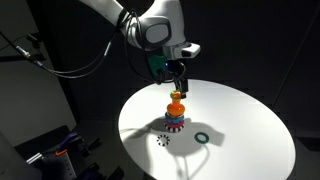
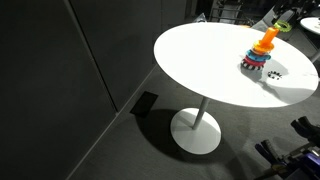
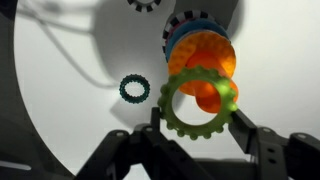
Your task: Lift the lime green donut plush toy from the table and put it on the orange holder
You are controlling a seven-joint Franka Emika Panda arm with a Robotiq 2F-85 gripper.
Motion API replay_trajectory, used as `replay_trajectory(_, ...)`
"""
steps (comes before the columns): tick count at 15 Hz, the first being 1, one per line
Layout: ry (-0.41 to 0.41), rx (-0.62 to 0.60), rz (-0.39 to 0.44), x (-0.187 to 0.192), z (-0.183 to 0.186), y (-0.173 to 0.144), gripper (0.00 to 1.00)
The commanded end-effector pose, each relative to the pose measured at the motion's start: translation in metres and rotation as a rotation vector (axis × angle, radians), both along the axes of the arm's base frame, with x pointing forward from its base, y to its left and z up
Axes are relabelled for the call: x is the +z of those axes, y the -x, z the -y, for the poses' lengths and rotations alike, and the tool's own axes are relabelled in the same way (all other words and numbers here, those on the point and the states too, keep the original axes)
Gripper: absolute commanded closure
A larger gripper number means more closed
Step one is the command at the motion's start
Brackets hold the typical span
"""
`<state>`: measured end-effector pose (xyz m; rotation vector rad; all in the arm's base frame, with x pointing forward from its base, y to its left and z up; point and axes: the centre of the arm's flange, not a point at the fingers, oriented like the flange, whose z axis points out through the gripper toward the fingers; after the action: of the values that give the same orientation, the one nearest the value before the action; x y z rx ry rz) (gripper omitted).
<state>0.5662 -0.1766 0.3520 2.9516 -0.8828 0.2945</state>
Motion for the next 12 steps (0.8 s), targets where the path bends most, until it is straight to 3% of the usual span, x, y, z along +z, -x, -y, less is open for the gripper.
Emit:
replay_trajectory(1, -0.039, -0.016, -0.035, -0.0065, -0.0004, -0.0132, 0.55)
replay_trajectory(12, -0.066, -0.035, -0.029, -0.0079, -0.003, -0.0184, 0.55)
